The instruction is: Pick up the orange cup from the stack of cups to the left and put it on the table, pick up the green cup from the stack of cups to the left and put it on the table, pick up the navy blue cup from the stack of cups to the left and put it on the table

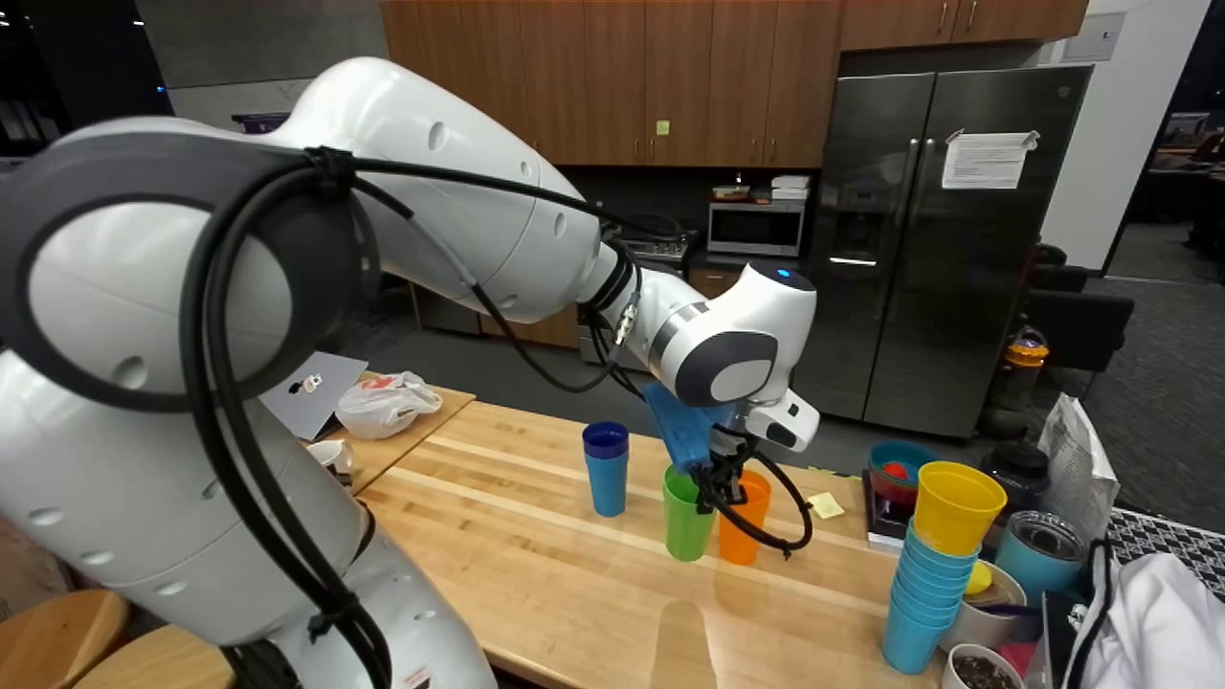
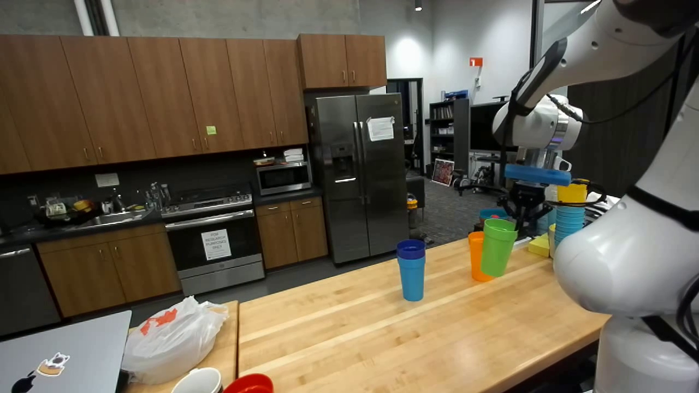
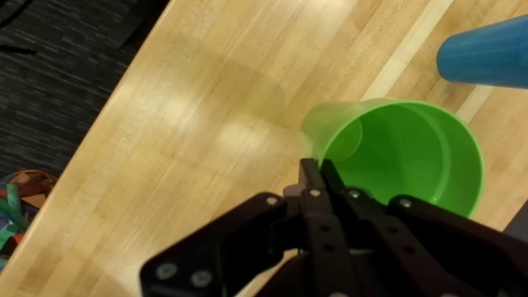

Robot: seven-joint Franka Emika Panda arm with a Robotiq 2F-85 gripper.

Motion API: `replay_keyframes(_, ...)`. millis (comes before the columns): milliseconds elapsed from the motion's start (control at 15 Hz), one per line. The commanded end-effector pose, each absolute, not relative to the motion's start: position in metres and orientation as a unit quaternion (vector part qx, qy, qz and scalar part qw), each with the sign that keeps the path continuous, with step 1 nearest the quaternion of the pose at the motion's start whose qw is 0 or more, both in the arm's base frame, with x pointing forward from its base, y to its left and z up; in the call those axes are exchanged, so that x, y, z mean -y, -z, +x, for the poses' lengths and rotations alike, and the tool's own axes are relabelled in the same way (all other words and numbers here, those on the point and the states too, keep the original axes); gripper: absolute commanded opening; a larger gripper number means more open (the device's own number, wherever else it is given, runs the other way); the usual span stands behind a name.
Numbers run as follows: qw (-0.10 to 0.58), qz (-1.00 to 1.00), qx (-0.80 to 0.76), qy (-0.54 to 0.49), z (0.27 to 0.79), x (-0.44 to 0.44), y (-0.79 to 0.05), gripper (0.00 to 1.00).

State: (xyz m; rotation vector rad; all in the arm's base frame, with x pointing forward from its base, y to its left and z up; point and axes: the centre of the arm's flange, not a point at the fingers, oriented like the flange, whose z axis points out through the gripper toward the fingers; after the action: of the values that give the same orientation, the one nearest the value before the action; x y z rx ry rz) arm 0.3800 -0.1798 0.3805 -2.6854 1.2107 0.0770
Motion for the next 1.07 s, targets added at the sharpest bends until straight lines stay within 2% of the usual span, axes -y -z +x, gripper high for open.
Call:
replay_keyframes(0, 0.094, -0.894, -0.436, -0.042, 0.386, 0.191, -0.359, 0.01)
replay_keyframes(600, 0.068, -0.876, -0.472, -0.078, 0.4, 0.197, -0.311, 0.01)
replay_keyframes(1000, 0.06, -0.876, -0.47, -0.088, 0.413, 0.187, -0.309, 0.01)
